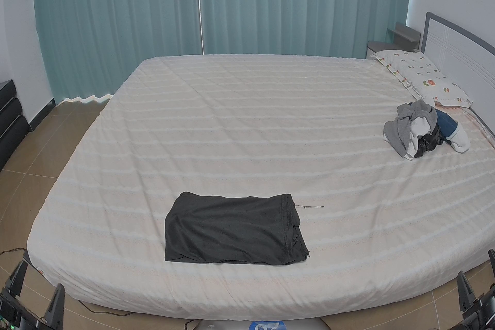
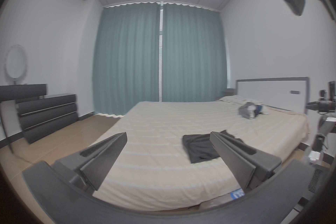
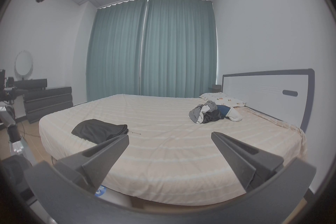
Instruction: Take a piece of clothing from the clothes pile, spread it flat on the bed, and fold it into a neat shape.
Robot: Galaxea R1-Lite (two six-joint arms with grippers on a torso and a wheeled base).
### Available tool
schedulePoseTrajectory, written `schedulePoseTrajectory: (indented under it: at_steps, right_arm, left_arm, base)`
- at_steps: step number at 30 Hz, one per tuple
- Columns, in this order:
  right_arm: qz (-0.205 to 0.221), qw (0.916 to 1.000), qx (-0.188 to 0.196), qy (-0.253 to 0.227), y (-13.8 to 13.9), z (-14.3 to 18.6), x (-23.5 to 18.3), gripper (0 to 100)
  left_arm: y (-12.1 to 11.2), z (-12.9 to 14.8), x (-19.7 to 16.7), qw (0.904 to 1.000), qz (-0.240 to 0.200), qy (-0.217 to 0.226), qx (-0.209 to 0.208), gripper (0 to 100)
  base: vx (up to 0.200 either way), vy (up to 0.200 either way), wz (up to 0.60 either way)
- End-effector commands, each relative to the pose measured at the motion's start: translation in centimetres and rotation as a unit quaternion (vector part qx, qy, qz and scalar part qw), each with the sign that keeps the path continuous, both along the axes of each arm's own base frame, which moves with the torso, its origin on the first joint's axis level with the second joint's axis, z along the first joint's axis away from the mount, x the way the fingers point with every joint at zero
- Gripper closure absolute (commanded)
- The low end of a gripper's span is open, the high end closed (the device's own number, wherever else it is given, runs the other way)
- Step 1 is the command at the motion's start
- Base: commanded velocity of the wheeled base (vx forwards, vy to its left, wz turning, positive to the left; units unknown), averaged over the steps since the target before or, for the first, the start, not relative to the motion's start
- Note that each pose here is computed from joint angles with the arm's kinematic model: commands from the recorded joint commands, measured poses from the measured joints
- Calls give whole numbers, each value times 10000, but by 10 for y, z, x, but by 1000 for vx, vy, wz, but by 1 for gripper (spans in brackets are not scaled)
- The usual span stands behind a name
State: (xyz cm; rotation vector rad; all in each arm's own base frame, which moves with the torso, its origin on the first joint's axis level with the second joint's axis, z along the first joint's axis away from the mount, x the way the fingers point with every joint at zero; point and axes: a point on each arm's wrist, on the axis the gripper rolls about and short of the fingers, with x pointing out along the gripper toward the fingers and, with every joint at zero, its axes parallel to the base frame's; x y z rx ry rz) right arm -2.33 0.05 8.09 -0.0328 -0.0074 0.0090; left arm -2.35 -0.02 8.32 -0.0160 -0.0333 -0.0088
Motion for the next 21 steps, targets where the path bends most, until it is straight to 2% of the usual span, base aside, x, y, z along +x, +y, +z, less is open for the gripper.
schedulePoseTrajectory:
  at_steps: [1,3,9,21]
  right_arm:
    - [-68,9998,172,52,0,-5,1,0]
    - [-61,9998,187,52,0,-5,1,0]
    - [-61,9998,180,44,0,-6,1,0]
    - [-61,9998,180,44,0,-5,0,0]
  left_arm:
    - [0,-7,1,9998,-17,143,112,0]
    - [-1,-8,1,9995,-145,154,214,0]
    - [-1,-8,1,9997,-133,181,75,0]
    - [-1,-7,1,9997,-132,165,98,0]
  base:
    - [0,0,0]
    - [0,0,0]
    - [0,0,0]
    - [0,0,0]
